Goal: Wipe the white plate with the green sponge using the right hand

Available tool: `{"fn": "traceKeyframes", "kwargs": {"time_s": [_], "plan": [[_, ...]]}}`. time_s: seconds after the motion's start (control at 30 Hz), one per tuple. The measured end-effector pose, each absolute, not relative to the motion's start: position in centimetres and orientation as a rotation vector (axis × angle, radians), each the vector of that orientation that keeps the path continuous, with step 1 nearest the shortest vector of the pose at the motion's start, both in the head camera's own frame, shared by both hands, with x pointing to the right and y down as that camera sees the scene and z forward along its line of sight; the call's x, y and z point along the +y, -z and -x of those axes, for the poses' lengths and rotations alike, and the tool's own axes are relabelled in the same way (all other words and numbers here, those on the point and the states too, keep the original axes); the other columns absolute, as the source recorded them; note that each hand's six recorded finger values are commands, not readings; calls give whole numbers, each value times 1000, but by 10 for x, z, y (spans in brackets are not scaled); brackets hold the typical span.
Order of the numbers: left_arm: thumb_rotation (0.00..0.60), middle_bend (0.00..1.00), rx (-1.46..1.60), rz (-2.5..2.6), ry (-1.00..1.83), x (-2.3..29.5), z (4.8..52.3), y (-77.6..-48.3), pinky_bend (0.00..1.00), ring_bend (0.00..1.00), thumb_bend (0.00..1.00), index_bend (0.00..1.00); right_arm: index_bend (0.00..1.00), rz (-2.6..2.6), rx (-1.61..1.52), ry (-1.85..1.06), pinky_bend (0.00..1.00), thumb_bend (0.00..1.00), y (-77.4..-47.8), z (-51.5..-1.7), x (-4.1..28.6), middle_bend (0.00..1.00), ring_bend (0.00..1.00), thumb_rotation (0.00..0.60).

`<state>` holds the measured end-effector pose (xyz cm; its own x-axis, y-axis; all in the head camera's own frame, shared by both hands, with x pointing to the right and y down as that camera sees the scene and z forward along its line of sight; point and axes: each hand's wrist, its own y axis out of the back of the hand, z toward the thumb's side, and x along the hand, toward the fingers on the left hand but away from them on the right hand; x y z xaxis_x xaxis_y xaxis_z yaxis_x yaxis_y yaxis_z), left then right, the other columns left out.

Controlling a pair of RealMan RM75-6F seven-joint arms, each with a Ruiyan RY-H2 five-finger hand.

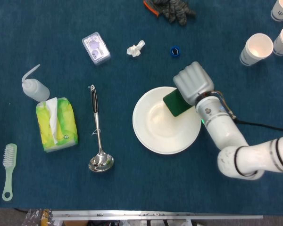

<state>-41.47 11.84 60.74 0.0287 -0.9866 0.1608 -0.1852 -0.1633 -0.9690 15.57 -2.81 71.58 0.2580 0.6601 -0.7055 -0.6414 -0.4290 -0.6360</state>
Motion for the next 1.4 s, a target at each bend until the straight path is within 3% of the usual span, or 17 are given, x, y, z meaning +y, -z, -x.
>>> {"fn": "traceKeyframes", "kwargs": {"time_s": [1.0,1.1,1.27,1.4], "plan": [[600,195,1255,1481,1241,121,417,-611,120,117,400,238,553,1558,-55,-1488,616,106,-723,-264,12,413,368,600],[600,195,1256,1481,1239,121,417,-611,120,117,400,238,486,1564,-57,-1498,594,106,-724,-271,12,370,336,600],[600,195,1255,1484,1239,121,417,-612,120,117,400,238,272,1596,-47,-1520,499,87,-726,-277,17,237,219,600],[600,195,1251,1484,1240,120,416,-612,120,117,399,237,180,1622,-59,-1517,453,77,-726,-279,19,177,165,600]]}}
